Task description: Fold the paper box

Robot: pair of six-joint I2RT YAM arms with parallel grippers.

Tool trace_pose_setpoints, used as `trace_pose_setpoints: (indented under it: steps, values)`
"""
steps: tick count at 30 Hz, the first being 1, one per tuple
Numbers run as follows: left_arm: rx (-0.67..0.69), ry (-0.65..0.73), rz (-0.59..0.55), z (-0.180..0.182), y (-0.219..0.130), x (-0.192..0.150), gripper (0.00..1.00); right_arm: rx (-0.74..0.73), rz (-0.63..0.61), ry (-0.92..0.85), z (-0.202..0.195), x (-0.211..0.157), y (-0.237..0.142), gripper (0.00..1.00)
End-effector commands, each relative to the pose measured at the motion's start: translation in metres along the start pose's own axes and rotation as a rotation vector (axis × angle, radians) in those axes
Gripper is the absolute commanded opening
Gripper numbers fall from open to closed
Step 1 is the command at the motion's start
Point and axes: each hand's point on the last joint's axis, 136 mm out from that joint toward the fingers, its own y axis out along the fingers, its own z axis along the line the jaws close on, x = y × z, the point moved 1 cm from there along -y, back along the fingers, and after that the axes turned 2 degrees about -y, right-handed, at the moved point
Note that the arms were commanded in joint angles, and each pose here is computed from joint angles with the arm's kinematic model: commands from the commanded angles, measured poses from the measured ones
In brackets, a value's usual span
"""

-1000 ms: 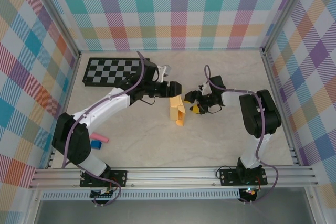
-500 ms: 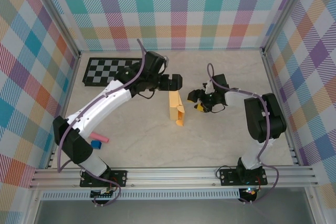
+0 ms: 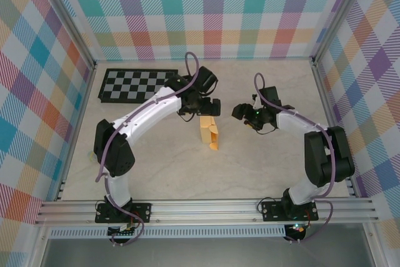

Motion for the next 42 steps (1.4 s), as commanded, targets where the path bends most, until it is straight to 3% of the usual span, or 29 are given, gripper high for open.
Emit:
trace_pose_setpoints:
  steps: [1,8,14,22,27,34,42]
  values:
    - [0.057,-0.008,0.050,0.000,0.010,-0.014,1.00,-0.044,-0.009,-0.007,-0.010,-0.002,-0.004,0.73]
    - [0.138,-0.059,0.075,0.007,0.034,-0.017,0.99,-0.030,0.000,-0.003,-0.011,-0.006,-0.001,0.73]
    - [0.160,-0.131,0.086,0.008,0.043,-0.020,0.82,-0.014,0.013,-0.013,-0.010,-0.010,0.000,0.73]
    - [0.170,-0.286,0.093,0.021,0.035,-0.024,0.57,0.047,-0.015,-0.158,0.006,-0.013,-0.014,0.73]
    - [0.137,-0.357,0.087,0.034,0.022,-0.021,0.45,0.065,-0.060,-0.334,0.027,-0.017,-0.022,0.72]
    - [0.016,-0.501,0.163,0.041,0.012,-0.028,0.45,0.106,-0.068,-0.615,0.063,-0.033,-0.030,0.72]
    - [-0.162,-0.777,0.244,0.057,-0.001,-0.029,0.46,0.237,-0.201,-1.148,0.095,-0.068,-0.070,0.75]
